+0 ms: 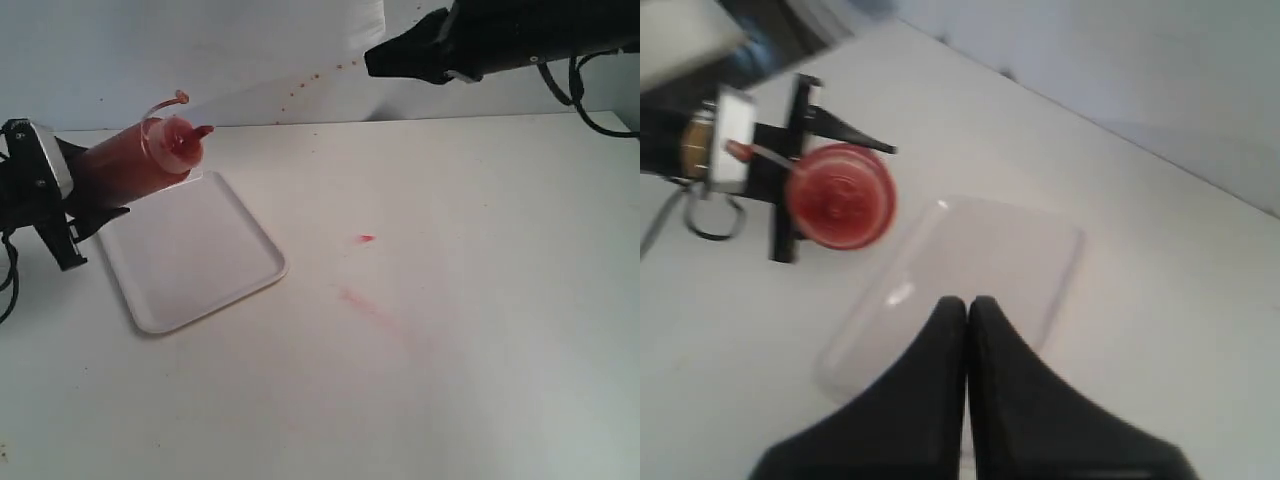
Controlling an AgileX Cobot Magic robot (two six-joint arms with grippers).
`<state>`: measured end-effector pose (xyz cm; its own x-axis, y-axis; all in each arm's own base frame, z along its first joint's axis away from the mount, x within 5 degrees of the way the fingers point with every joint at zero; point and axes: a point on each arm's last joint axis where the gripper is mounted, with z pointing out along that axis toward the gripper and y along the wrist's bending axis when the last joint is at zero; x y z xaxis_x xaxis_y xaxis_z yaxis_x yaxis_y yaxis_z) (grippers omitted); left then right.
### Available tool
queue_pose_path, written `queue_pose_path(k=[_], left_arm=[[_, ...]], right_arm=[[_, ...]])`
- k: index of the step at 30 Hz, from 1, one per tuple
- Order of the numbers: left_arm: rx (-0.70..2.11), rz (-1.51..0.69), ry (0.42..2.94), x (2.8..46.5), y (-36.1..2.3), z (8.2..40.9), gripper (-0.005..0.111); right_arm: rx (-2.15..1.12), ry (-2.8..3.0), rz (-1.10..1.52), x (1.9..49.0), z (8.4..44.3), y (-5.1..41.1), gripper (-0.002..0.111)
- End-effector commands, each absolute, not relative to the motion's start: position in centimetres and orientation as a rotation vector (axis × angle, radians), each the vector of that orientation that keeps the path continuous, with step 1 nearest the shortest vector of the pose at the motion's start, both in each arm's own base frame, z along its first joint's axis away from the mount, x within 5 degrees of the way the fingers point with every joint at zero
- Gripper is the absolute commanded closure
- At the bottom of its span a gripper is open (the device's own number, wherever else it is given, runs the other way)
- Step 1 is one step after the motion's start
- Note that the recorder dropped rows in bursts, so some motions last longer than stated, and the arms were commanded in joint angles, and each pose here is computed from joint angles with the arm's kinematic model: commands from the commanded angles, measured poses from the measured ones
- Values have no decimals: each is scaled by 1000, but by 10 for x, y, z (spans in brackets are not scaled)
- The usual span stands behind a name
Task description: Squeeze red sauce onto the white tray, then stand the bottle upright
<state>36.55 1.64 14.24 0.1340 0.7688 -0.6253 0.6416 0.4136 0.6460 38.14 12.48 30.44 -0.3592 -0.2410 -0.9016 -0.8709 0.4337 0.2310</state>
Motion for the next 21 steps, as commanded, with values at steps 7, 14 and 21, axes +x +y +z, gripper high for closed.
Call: queue_pose_path(k=[7, 14, 21], left_arm=[[1405, 507, 1426, 375, 19, 154, 107], [1466, 690, 1335, 379, 25, 157, 107], [1508, 840, 1201, 382, 26, 164, 107]], right_arm=[[-993, 1822, 901, 434, 234, 146, 107], [-1073, 1743, 872, 420, 231, 204, 52], [-1151, 1700, 673, 397, 227, 271, 14]])
